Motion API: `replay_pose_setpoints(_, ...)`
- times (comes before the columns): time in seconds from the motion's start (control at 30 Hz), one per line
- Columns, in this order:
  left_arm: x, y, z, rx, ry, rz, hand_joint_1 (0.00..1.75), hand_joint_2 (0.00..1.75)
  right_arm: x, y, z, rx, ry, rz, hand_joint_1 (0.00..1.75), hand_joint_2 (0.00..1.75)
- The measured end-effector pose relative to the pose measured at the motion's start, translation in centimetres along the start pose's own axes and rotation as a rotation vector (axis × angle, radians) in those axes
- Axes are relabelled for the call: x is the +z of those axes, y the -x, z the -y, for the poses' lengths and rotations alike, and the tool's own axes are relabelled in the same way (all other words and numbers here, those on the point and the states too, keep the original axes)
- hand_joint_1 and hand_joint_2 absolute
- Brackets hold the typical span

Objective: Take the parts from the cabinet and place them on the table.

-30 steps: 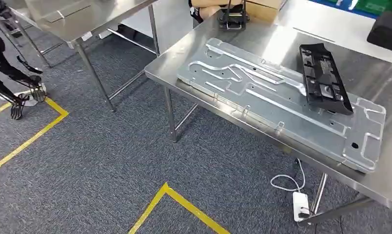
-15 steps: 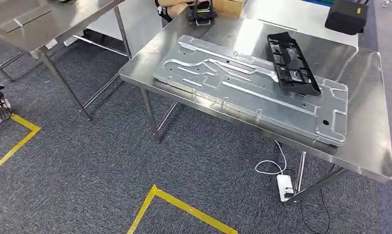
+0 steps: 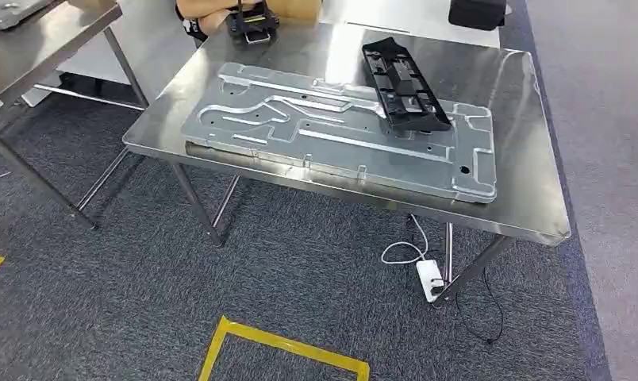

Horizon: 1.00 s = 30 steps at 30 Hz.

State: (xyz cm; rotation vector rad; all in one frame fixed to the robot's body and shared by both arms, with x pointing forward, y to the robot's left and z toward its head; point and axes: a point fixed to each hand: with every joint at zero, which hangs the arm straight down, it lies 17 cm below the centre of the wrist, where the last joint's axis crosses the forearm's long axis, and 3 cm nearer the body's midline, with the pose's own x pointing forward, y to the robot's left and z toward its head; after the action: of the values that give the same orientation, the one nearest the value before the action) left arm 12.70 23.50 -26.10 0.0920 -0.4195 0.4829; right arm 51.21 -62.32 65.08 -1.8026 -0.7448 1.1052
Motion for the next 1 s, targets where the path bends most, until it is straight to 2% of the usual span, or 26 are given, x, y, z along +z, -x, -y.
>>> replay_pose_setpoints(0.63,0.0,-0.4,0.7,0.004,0.011,0.005,0.0,0.0,0.3,1.1,0.9,-0.012,0.01,-0.017,0.0,0.0)
replay_pose_setpoints(1.0,0.0,0.0,0.0,-0.001,-0.001,-0.003,0.0,0.0,0.1,0.2,1.7,-0.018,0.02,0.002,0.0,0.0)
